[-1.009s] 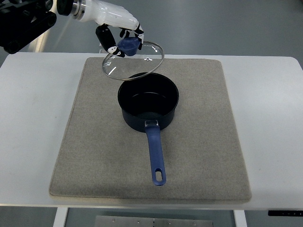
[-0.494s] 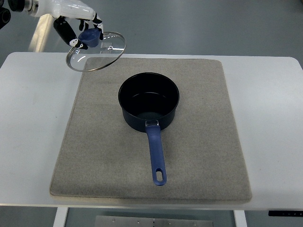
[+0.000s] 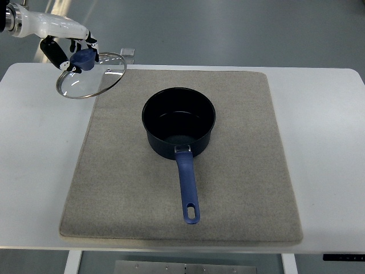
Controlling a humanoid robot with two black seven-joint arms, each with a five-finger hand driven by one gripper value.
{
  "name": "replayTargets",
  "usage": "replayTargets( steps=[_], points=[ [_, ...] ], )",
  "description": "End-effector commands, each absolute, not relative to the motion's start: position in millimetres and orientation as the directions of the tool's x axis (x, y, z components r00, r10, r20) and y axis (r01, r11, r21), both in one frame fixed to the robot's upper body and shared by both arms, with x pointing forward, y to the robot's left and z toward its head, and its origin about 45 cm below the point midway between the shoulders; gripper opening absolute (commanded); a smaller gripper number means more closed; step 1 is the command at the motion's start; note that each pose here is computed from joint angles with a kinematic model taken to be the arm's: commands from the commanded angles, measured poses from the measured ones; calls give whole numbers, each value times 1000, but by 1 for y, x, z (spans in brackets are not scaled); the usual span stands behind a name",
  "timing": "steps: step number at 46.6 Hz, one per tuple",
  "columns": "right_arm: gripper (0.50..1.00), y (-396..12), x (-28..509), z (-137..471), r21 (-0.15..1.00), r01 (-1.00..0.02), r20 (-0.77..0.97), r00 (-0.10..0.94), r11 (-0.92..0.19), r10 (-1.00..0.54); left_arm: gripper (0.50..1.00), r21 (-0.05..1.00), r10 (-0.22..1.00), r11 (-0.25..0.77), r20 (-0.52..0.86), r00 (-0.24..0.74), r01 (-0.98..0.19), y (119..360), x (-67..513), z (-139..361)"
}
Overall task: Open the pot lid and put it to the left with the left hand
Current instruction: 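Carry the lid away from the pot toward the mat edge nearest the left arm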
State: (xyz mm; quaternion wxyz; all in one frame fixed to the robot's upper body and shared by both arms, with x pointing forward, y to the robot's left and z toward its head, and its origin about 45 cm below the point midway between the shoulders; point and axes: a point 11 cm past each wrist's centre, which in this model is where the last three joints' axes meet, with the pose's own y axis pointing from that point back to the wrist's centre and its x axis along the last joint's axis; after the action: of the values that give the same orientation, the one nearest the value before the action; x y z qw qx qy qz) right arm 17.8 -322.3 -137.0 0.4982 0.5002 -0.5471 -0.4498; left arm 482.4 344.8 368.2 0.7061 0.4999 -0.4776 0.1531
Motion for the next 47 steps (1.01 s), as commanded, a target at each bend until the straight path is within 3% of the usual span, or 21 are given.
replayTargets(
  steps=[1, 12, 22, 32, 38, 47],
  points=[
    [915, -322, 18, -137, 991, -99, 95, -3, 95, -995, 500, 563, -239, 458, 823, 515, -688, 346, 481, 359],
    [915, -322, 18, -137, 991, -99, 95, -3, 95, -995, 500, 550, -152, 437, 825, 544, -712, 362, 484, 354],
    [915, -322, 18, -137, 991, -99, 95, -3, 95, -995, 500, 511, -56, 446, 836, 546, -735, 362, 491, 355],
    [915, -322, 18, -137, 991, -99, 95, -3, 95, -995, 500, 613, -216, 388, 787, 578, -688, 365, 484, 329],
    [915, -322, 18, -137, 991, -99, 95, -3, 95, -995, 500, 630, -334, 393, 776, 534, -670, 343, 489, 318],
    [915, -322, 18, -137, 991, -99, 95, -3, 95, -995, 500, 604, -367, 417, 796, 482, -679, 321, 499, 340]
  ],
)
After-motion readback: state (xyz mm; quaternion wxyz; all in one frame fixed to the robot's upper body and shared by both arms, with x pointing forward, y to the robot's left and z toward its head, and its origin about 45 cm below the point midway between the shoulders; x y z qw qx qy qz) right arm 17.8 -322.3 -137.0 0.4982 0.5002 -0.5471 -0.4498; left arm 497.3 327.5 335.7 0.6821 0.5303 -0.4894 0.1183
